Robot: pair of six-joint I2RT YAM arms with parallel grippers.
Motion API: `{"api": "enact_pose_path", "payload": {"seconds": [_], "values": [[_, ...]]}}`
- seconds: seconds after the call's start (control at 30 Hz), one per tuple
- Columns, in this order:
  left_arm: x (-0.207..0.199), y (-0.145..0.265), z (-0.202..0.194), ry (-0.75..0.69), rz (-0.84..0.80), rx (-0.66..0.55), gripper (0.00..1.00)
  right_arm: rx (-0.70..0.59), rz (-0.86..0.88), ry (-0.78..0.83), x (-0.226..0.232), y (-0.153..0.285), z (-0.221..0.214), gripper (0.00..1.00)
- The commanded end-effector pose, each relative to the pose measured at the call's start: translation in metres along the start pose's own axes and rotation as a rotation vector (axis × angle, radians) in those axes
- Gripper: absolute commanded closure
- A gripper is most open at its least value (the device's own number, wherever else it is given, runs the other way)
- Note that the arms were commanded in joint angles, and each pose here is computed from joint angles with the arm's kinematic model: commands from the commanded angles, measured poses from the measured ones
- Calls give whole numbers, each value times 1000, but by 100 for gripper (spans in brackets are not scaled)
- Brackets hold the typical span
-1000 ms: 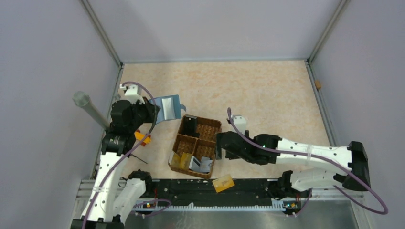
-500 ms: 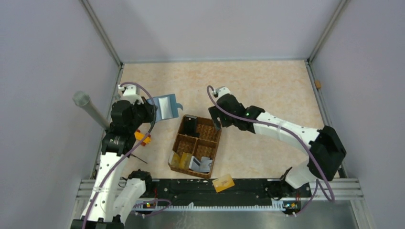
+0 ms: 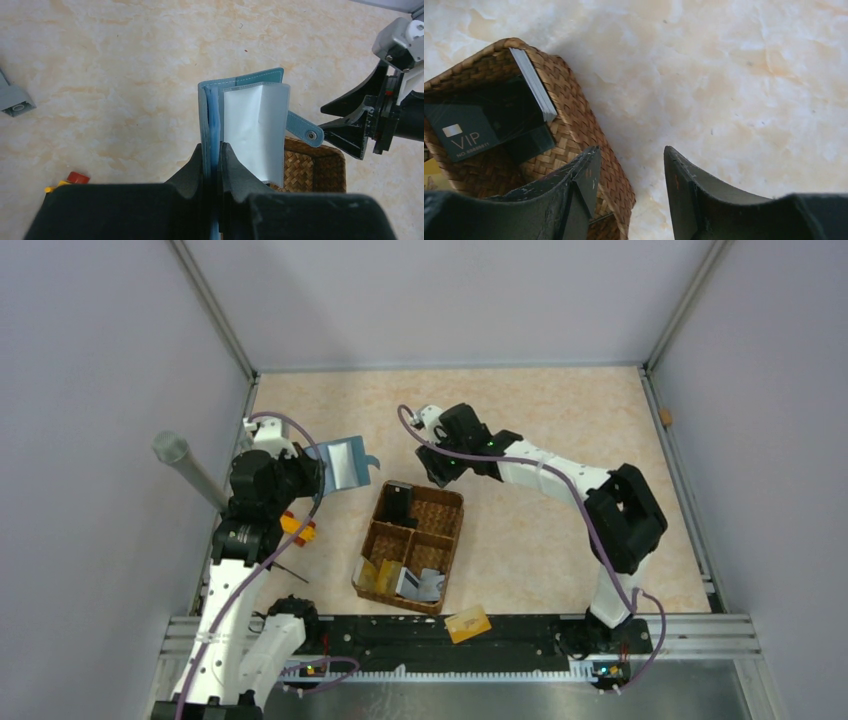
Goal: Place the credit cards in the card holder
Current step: Move the storage box to the center of the board.
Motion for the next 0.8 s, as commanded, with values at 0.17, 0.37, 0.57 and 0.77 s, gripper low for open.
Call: {"api": "enact_pose_path", "payload": {"seconds": [0.17, 0.37, 0.57, 0.77], "values": [[-2, 1, 14, 0, -13, -53, 100, -6, 215, 63, 30, -16, 10, 55], [-3, 0, 13, 4, -20, -45, 100, 16, 232, 58, 33, -24, 1, 65], [-2, -1, 13, 6, -19, -42, 100, 14, 245, 56, 35, -24, 0, 73], [-2, -1, 12, 8, -20, -40, 100, 19, 244, 48, 35, -25, -7, 85]]}}
Point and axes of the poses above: each gripper's point midway between its finger pads, its own y axis back along the fingers, its own x axis along the line the jaws close on, z = x × y, the point moved 1 cm from there along y, back along the fingers
